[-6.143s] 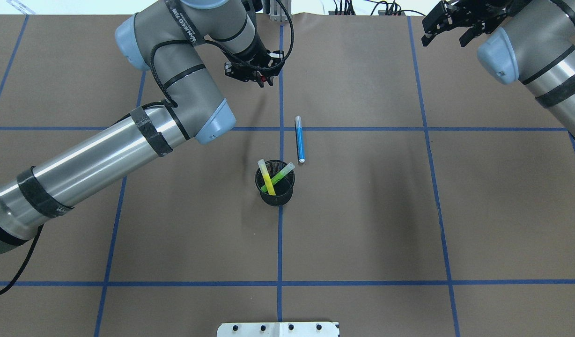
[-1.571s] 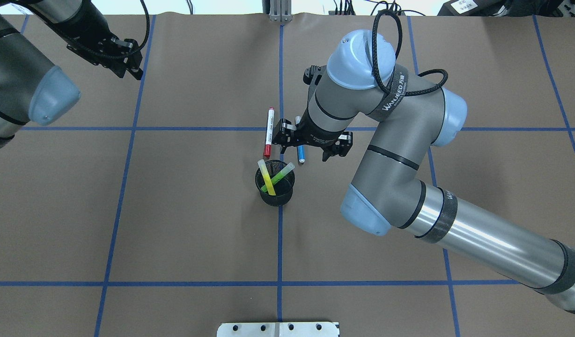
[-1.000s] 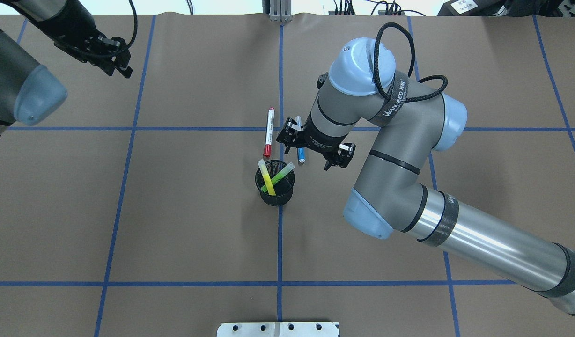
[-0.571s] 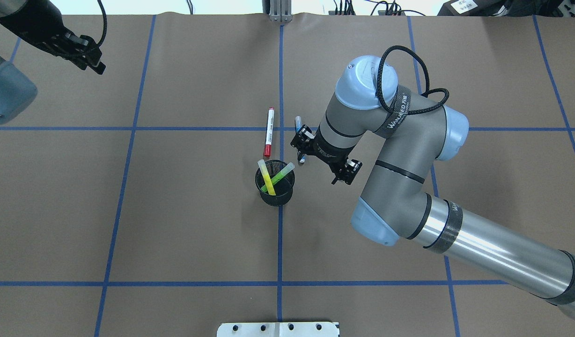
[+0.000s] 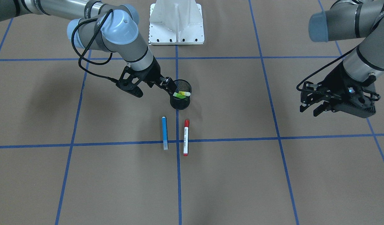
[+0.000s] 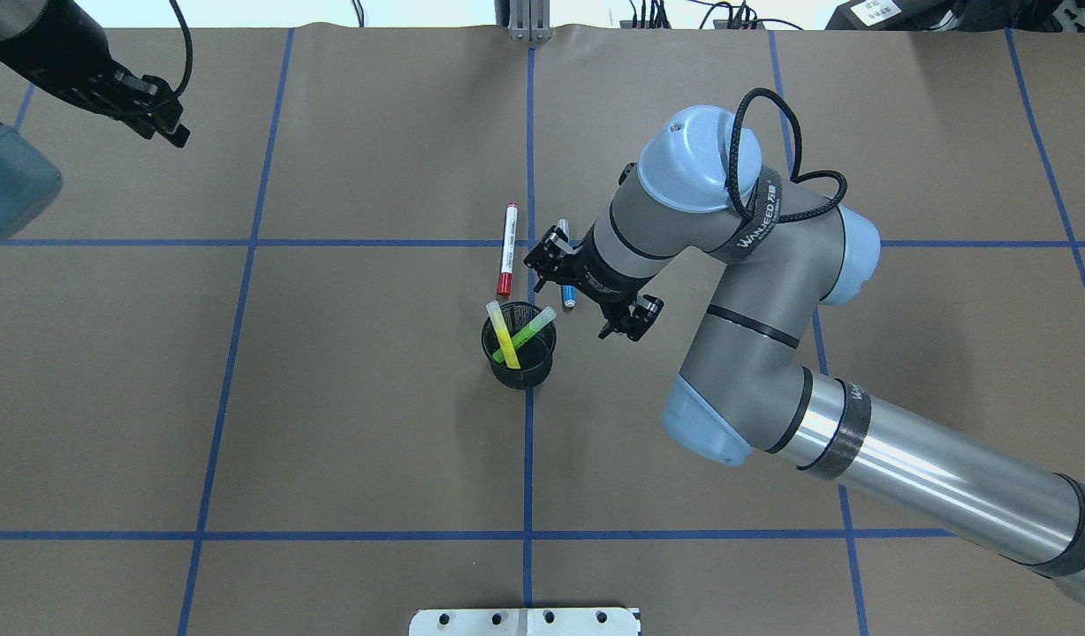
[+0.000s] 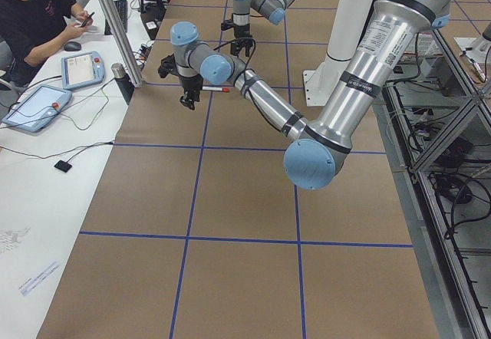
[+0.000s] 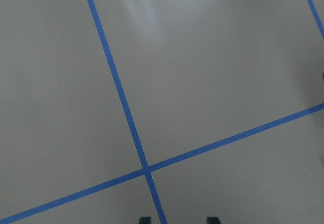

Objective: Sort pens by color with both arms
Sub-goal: 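Lower the right gripper over the green highlighter in the cup, then close the right gripper on the green highlighter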

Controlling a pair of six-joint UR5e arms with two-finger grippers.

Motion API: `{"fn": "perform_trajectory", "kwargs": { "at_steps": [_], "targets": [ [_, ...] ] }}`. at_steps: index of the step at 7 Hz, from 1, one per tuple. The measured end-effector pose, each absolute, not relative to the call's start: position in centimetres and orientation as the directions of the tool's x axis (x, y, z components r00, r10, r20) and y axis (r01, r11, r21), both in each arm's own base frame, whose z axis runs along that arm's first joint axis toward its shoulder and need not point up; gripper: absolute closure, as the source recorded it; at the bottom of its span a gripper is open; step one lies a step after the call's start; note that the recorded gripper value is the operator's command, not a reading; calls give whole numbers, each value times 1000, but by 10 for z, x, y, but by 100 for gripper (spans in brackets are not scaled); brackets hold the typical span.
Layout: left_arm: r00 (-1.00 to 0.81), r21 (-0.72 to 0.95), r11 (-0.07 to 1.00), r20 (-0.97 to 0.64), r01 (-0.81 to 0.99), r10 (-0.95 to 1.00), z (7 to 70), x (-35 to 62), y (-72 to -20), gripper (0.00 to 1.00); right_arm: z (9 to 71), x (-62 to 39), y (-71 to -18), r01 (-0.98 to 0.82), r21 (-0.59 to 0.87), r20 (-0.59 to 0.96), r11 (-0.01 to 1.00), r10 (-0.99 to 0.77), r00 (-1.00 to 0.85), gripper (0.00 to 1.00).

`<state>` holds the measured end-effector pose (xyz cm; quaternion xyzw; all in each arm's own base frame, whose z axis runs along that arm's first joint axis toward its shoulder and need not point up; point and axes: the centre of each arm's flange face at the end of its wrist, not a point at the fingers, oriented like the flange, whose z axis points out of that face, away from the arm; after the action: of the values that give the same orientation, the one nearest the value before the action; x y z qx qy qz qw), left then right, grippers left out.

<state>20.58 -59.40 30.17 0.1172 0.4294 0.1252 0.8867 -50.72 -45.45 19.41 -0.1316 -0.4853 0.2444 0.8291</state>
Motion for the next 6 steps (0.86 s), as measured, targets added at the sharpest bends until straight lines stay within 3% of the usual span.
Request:
{"fn": "perform_trajectory", "kwargs": {
  "at_steps": [2,6],
  "targets": [
    [605,313,942,-729,-121,320,304,206,-594,51,204,-525,-456,-242,-433,787,868,495,369,8],
    [626,311,943,-714,-118,314,310,208,-597,50,211,-529,-455,-190,-386,848,903,428,312,28]
  ]
}}
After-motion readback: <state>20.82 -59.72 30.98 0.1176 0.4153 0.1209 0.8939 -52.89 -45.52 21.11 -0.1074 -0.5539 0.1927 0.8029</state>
